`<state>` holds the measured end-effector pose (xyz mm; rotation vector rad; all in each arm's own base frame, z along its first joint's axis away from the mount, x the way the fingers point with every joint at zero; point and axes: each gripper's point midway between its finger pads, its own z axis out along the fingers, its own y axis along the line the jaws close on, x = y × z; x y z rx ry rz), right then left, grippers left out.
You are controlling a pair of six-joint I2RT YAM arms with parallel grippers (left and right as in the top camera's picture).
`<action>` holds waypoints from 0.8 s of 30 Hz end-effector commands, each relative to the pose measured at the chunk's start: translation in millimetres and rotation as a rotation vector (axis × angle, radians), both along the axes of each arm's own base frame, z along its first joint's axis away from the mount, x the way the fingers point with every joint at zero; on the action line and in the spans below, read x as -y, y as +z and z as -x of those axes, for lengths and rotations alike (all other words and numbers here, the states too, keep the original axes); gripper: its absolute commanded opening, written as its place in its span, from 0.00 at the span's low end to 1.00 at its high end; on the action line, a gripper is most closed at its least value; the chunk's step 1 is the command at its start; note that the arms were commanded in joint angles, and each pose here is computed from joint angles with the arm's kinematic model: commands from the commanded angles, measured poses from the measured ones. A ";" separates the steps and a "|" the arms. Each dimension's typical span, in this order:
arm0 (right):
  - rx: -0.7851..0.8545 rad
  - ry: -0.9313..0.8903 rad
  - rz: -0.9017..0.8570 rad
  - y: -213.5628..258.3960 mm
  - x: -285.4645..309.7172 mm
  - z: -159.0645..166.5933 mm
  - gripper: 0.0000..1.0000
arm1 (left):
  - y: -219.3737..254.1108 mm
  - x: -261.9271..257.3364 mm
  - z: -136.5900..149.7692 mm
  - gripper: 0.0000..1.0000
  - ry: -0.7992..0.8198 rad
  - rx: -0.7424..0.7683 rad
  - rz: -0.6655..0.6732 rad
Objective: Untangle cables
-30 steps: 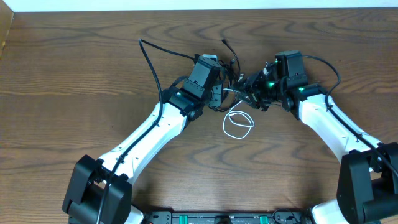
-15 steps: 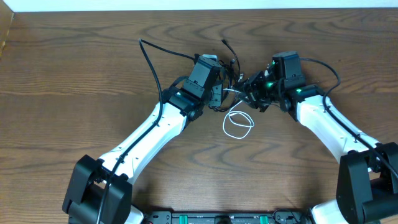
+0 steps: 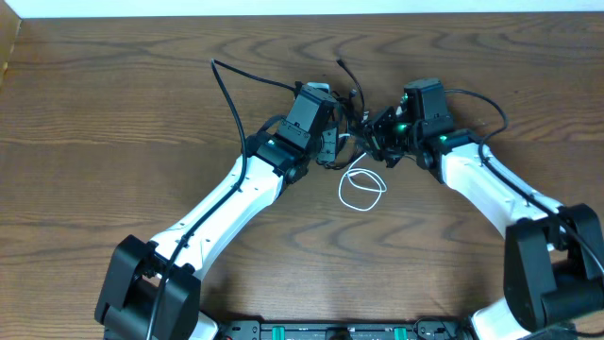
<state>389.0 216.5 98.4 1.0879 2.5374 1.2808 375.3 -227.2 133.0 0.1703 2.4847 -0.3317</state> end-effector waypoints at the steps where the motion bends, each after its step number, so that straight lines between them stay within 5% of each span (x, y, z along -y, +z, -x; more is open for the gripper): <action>1: -0.039 0.000 -0.022 -13.6 -6.6 1.1 0.21 | 16.5 2.4 -0.3 0.08 0.000 0.027 0.038; 8: -0.026 0.054 -0.110 -0.9 -12.6 1.1 0.20 | 16.5 2.4 -0.3 0.08 0.000 0.027 0.038; 15: -0.024 0.052 -0.124 0.9 -7.0 -1.4 0.01 | 16.5 2.4 -0.3 0.08 0.000 0.027 0.038; 24: 0.050 0.104 -0.081 0.5 -5.6 -3.0 0.01 | 16.5 2.1 -0.4 0.08 0.000 0.028 0.036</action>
